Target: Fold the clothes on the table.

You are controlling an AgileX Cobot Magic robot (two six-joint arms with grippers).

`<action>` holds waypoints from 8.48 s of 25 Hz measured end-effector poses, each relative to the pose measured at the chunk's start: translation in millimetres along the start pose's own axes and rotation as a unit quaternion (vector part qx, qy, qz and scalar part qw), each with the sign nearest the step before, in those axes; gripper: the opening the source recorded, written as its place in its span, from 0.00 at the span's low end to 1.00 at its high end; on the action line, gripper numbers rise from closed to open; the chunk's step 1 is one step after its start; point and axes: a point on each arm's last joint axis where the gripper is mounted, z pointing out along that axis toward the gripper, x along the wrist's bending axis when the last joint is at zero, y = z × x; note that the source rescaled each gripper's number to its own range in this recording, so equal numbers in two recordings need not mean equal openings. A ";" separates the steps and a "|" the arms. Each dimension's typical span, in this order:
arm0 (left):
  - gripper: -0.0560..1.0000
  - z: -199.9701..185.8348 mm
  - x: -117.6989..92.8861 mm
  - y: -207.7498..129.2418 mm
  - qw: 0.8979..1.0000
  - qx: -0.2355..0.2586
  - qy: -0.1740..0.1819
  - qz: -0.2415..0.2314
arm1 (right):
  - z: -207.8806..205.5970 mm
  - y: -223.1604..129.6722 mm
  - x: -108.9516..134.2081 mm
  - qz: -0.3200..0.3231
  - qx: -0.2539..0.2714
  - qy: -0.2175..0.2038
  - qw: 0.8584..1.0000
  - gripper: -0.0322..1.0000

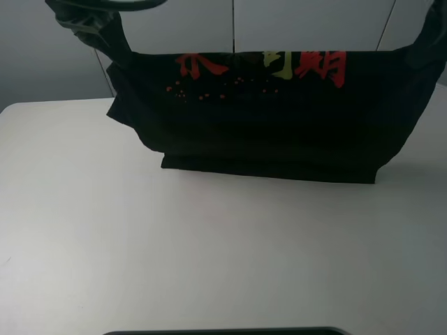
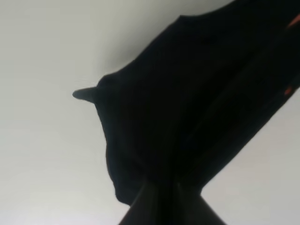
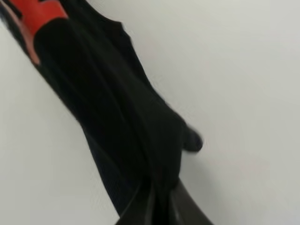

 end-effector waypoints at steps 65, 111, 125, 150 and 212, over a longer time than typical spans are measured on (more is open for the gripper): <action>0.95 158.5 -1.8 -69.0 0.969 -0.071 0.051 -0.232 | 169.2 -29.7 6.8 0.346 0.030 -0.036 0.937 1.00; 0.94 188.2 14.5 -93.4 0.950 0.015 0.023 -0.311 | 230.9 -37.2 17.4 0.441 0.108 0.009 0.891 0.45; 0.94 184.3 17.8 -86.3 0.953 0.010 0.022 -0.303 | 234.5 -39.0 16.7 0.430 0.113 0.003 0.896 1.00; 0.94 184.3 17.3 -87.3 0.954 0.016 0.020 -0.300 | 243.9 -58.5 0.0 0.472 0.142 -0.011 0.870 1.00; 0.94 184.2 16.3 -88.6 0.955 0.025 0.018 -0.294 | 205.9 82.5 76.0 0.334 0.013 0.179 0.925 0.33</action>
